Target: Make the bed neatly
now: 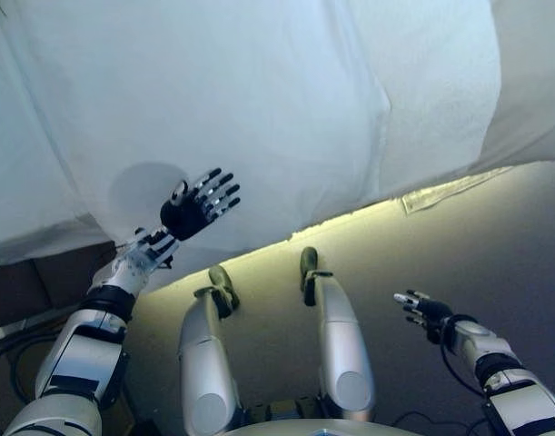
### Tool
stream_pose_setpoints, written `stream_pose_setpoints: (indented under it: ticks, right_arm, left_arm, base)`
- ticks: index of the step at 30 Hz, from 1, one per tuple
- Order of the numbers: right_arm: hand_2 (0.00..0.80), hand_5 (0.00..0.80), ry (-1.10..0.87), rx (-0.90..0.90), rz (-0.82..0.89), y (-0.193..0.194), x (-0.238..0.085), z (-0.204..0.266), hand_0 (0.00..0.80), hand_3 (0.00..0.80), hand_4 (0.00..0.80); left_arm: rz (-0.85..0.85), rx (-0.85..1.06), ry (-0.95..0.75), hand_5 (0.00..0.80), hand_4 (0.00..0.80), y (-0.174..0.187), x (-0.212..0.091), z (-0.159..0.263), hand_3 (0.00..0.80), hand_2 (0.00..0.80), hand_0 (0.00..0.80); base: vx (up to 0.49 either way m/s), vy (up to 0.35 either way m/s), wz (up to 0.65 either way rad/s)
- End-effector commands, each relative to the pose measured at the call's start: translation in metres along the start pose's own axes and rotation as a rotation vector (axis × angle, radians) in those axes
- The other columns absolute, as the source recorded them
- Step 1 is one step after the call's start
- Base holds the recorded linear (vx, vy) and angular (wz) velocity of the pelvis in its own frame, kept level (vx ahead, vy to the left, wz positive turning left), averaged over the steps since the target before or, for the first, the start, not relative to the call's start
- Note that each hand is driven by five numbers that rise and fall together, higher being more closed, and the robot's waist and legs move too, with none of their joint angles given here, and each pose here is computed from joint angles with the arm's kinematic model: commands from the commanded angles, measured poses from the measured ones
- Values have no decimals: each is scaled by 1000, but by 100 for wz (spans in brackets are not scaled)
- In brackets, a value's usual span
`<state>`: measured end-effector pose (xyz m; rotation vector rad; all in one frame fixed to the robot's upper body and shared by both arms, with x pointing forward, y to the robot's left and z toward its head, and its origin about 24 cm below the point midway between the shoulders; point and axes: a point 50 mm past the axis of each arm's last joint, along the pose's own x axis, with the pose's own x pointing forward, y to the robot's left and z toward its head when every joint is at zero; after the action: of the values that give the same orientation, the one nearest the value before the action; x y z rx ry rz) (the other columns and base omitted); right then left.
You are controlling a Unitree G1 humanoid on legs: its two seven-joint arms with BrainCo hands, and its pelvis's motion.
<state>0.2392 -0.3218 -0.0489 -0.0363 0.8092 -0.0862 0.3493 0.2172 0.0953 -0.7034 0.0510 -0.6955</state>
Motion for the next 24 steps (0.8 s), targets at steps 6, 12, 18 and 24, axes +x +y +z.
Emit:
stream_pose_setpoints:
  ticks: [6, 12, 18, 24]
  right_arm:
    - [0, 0, -59, -24, -38, -21, -10, 19, 0, 0, 0]
    - [0, 0, -55, 9, -53, -25, -12, 4, 0, 0, 0]
    - [0, 0, -70, 28, -71, -36, -16, 5, 0, 0, 0]
    - [0, 0, -110, 28, -83, -46, -22, 17, 0, 0, 0]
  left_arm:
    - [138, 91, -155, 0, 0, -4, 11, 57, 0, 0, 0]
    - [367, 130, -268, 0, 0, 7, -4, 103, 0, 0, 0]
    - [490, 114, -338, 0, 0, 16, -29, 130, 0, 0, 0]
    - [586, 69, -360, 0, 0, 23, -47, 135, 0, 0, 0]
  base:
    - [-100, -29, 1]
    - [-64, -61, 7]
    - [-23, -31, 6]
    - [-32, -14, 4]
